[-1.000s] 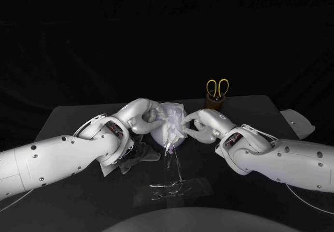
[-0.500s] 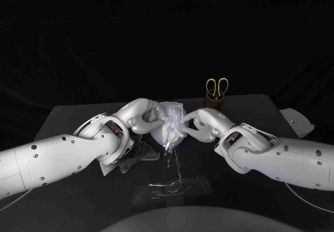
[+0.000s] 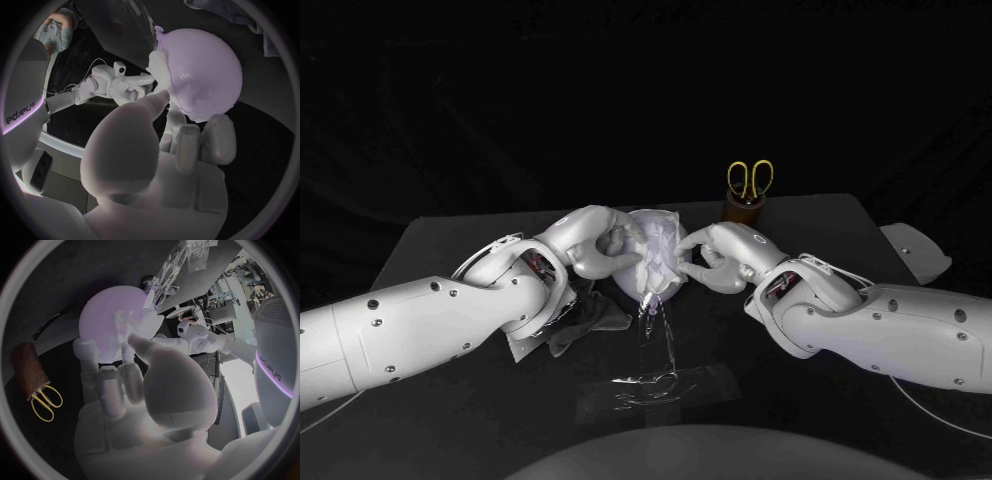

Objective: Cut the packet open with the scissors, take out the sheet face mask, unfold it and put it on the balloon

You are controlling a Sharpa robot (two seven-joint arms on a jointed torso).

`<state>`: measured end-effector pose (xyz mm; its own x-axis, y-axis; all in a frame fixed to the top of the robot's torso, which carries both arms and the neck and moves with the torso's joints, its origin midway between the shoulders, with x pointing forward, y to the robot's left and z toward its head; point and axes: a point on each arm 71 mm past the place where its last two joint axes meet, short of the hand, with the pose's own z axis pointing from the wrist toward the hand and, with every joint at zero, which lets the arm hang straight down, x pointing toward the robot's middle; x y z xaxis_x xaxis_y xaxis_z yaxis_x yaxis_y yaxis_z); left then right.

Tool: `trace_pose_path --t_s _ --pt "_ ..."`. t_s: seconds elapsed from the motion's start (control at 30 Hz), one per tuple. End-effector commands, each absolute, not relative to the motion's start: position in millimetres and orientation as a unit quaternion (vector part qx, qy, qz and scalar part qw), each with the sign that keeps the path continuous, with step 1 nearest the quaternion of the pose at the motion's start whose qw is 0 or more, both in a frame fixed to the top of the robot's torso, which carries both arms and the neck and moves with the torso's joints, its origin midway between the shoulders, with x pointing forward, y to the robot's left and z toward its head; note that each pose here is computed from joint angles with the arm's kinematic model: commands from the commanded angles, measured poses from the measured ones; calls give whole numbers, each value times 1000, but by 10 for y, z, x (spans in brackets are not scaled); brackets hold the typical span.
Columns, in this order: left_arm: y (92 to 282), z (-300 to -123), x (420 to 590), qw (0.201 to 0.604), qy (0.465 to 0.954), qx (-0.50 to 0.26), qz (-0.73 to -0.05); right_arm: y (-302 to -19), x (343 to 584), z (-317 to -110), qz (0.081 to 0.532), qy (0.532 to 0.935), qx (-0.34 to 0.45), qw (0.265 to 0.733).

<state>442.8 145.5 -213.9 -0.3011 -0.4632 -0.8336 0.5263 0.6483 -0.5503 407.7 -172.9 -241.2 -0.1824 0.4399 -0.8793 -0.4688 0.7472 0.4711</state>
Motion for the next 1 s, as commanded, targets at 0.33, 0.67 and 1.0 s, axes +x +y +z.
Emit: trace_pose_path --t_s 0.33,0.67,1.0 --pt "1423 -2151 4423 593 693 49 -408 -1718 4071 -2429 352 688 -18 634" --pt "1416 -2160 4459 606 689 62 -392 -1717 4071 -2431 351 690 -18 633" --pt "1383 -2170 4483 612 687 76 -383 -1710 4069 -2431 351 691 -18 632"
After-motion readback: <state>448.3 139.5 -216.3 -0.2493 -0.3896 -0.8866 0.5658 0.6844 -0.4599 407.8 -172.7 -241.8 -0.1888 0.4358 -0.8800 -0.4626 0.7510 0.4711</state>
